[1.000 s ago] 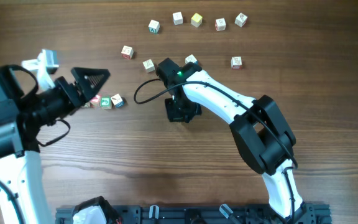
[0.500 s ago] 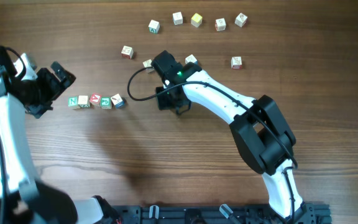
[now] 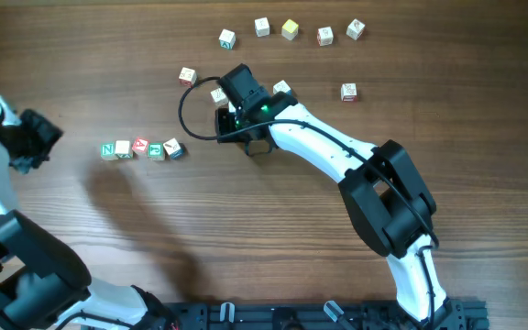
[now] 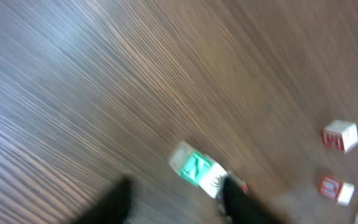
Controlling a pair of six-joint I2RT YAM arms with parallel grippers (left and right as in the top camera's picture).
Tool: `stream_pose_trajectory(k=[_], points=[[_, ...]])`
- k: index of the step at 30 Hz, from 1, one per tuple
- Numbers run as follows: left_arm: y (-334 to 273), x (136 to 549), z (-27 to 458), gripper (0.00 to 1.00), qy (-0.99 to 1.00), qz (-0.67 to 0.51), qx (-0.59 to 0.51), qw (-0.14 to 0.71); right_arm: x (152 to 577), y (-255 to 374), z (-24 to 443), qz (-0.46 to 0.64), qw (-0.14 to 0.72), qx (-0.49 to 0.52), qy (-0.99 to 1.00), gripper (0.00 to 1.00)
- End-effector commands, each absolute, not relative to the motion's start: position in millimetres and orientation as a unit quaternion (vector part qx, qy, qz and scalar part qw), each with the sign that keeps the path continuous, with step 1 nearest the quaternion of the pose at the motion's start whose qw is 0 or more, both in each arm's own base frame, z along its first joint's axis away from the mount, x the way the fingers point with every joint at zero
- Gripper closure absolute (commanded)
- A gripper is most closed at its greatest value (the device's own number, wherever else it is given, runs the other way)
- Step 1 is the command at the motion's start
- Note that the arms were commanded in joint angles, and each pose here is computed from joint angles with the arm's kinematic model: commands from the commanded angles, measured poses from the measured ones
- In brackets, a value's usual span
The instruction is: Form a horizontal line
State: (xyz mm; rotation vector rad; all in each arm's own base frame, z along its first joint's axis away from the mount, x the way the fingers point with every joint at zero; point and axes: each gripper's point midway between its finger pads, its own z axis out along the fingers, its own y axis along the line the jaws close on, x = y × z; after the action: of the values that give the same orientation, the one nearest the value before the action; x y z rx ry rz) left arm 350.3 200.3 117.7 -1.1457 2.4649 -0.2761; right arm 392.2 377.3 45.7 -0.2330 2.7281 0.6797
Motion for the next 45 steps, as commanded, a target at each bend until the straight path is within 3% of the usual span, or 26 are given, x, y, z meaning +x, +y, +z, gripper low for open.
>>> stream_pose_trajectory(k=[1, 8, 21, 27, 34, 45], points=[[214.2, 356.3, 116.8, 0.96, 0.878, -0.089, -0.414, 0.223, 391.8, 386.8, 54.9, 0.253, 0.169, -0.085, 0.949, 0.95], [213.9, 358.1, 89.4, 0.96, 0.88, -0.091, -0.414, 0.214, 403.6, 380.7, 53.8, 0.228, 0.2, -0.084, 0.949, 0.95], [199.1, 355.8, 13.6, 0.96, 0.89, -0.14, -0.412, 0.135, 396.6, 422.2, 47.9, 0.304, 0.184, -0.057, 0.933, 0.96], [196.5, 353.9, 11.4, 0.96, 0.891, -0.143, -0.412, 0.127, 393.6, 426.6, 38.9, 0.316, 0.162, -0.025, 0.934, 0.96], [195.2, 352.5, 10.5, 0.96, 0.896, -0.142, -0.401, 0.126, 380.7, 432.9, -3.3, 0.328, 0.099, 0.013, 0.939, 0.96], [191.3, 349.8, 9.1, 0.96, 0.897, -0.144, -0.401, 0.117, 365.5, 458.8, 15.6, 0.405, 0.054, -0.011, 0.913, 0.96]])
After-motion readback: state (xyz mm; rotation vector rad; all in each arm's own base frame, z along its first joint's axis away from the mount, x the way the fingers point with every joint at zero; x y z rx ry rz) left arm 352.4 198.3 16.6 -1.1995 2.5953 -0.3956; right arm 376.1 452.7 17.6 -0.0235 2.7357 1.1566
